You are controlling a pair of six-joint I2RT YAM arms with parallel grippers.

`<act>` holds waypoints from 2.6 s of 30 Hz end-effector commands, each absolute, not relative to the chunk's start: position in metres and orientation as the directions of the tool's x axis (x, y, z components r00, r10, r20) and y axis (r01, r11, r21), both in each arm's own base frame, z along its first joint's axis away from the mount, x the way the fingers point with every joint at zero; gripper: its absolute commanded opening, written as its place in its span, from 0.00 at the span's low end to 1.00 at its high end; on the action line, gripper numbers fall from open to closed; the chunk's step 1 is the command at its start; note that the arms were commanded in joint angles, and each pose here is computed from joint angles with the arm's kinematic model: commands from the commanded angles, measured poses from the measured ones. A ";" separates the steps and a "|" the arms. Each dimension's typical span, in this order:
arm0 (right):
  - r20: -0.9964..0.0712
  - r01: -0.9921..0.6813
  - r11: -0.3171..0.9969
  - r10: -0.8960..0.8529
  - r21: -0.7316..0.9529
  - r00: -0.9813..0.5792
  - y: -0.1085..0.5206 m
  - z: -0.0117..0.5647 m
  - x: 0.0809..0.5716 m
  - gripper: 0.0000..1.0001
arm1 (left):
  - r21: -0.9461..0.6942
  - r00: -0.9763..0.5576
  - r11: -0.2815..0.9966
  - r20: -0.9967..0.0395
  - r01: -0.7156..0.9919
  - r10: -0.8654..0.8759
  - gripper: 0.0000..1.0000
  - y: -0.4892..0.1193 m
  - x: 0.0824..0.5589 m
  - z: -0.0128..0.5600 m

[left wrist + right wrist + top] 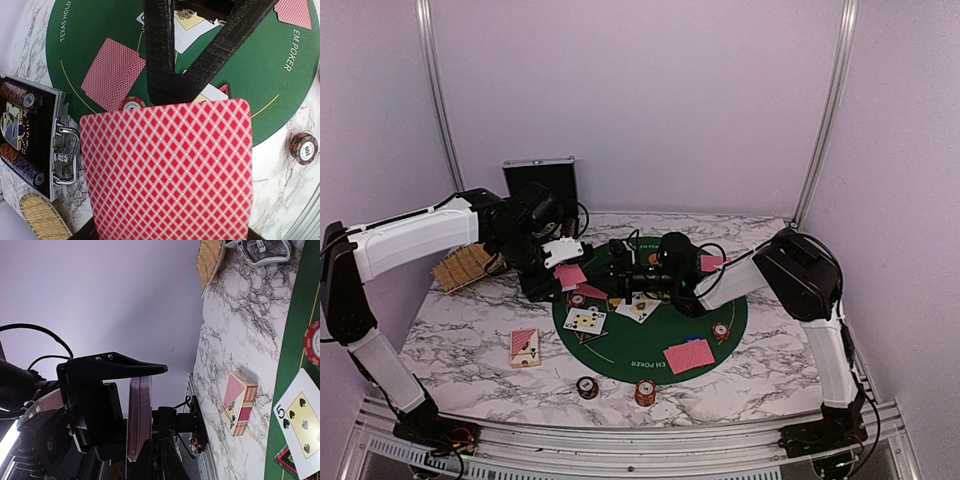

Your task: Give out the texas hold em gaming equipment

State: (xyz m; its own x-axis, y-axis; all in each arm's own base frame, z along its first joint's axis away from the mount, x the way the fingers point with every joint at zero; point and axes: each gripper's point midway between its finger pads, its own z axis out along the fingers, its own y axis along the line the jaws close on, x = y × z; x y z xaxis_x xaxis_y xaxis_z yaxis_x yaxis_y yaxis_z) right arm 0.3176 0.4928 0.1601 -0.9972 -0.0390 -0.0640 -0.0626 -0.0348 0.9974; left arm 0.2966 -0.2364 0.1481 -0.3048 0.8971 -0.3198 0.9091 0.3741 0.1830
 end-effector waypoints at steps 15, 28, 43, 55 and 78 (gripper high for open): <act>-0.148 -0.148 0.269 -0.019 0.952 -0.989 0.448 0.122 0.324 0.65 | 0.194 -0.304 0.381 -0.333 0.904 0.892 0.00 -0.233 0.296 0.150; -0.075 -0.088 0.359 -0.049 0.929 -0.996 0.452 0.062 0.325 0.54 | 0.197 -0.304 0.382 -0.336 0.903 0.892 0.00 -0.229 0.294 0.151; -0.031 -0.053 0.334 -0.072 0.941 -0.997 0.466 0.046 0.320 0.47 | 0.191 -0.310 0.389 -0.341 0.901 0.887 0.00 -0.229 0.294 0.152; -0.009 -0.040 0.316 -0.099 0.948 -0.995 0.480 0.041 0.310 0.27 | 0.193 -0.315 0.393 -0.338 0.899 0.887 0.00 -0.228 0.294 0.151; -0.077 -0.078 0.221 -0.015 0.972 -0.997 0.437 0.101 0.333 0.00 | 0.187 -0.325 0.400 -0.332 0.897 0.885 0.00 -0.227 0.293 0.148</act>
State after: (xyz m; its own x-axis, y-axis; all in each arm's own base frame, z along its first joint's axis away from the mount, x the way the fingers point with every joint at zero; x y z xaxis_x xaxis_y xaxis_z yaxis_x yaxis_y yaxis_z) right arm 0.3189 0.4552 0.0489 -0.9989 -0.0454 0.0126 -0.0019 0.3051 0.9523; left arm 0.2913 -0.2291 0.1390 -0.3182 0.8973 -0.3059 0.9076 0.3816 0.1750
